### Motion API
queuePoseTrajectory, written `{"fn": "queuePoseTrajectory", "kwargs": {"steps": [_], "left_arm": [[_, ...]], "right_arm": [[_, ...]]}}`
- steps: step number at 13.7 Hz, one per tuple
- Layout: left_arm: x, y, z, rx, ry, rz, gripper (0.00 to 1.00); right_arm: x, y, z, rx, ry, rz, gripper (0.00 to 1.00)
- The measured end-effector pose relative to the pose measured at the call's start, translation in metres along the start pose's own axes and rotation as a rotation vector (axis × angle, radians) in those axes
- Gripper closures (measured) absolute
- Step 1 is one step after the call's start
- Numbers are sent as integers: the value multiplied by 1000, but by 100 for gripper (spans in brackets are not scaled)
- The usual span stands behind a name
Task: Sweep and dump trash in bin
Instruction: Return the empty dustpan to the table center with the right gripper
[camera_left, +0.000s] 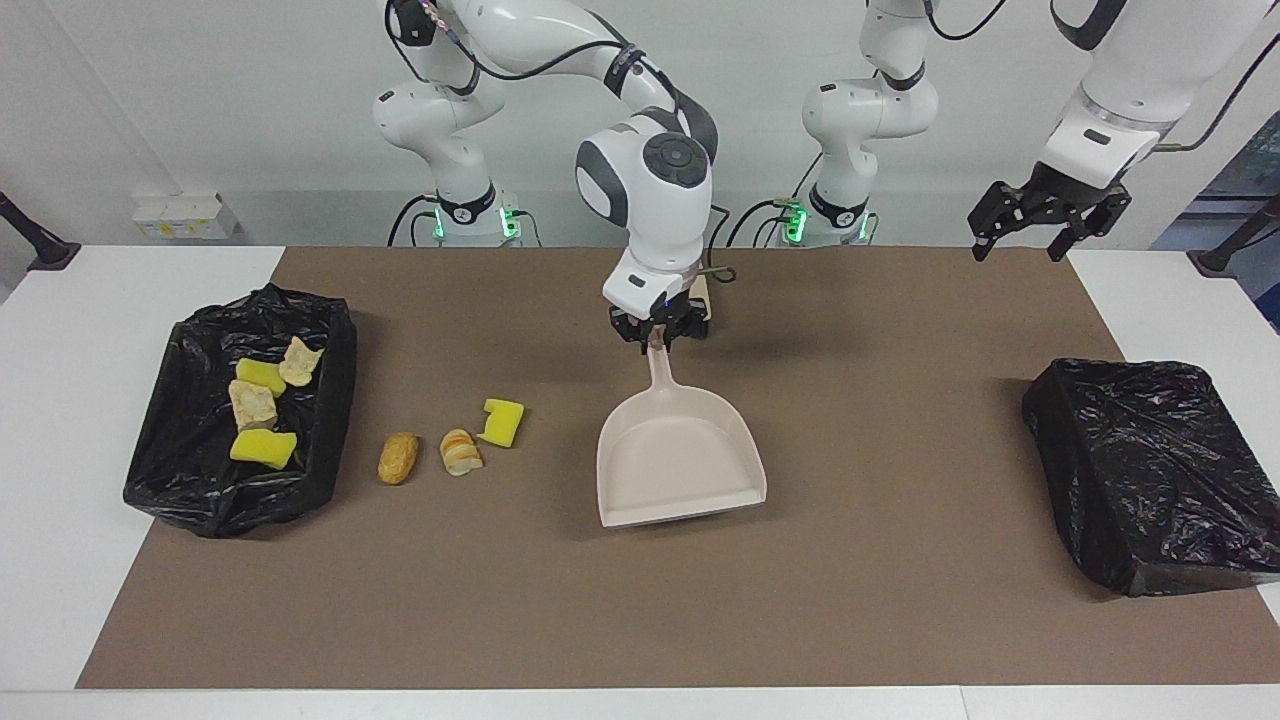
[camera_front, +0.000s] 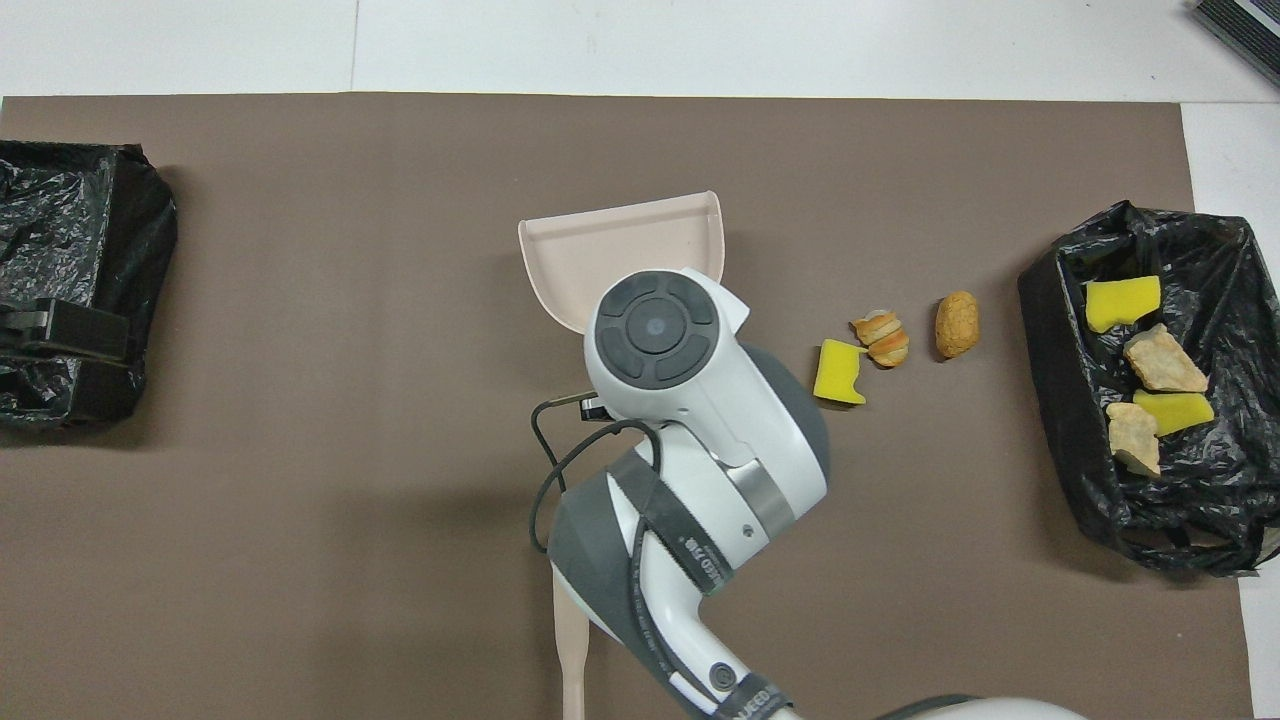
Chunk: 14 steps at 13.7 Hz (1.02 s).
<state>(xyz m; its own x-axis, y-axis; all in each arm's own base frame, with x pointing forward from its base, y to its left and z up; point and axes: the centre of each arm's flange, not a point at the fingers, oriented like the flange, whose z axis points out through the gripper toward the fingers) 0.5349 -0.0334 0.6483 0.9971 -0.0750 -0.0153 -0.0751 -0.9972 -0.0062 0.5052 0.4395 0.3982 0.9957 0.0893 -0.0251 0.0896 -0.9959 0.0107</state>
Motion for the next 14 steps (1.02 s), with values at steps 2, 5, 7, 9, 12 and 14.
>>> {"fn": "queuePoseTrajectory", "kwargs": {"steps": [2,5,7,9,12,14], "left_arm": [[0,0,0,0,0,1,0],[-1,0,-1,0,1,0,0],[-1,0,-1,0,1,0,0],[-1,0,-1,0,1,1,0],[-1,2,-1,0,1,3,0],[-1,3,-1,1,2,6,0]], "right_arm": [[-8,-28,22,47,-5,58,68],[-13,-43,49,59,-32,99,68],[-10,-41,47,60,-33,108,61],[-8,-33,43,56,-51,125,39],[-12,-16,13,38,-97,141,7],[-25,-10,-15,73,-157,161,0]]}}
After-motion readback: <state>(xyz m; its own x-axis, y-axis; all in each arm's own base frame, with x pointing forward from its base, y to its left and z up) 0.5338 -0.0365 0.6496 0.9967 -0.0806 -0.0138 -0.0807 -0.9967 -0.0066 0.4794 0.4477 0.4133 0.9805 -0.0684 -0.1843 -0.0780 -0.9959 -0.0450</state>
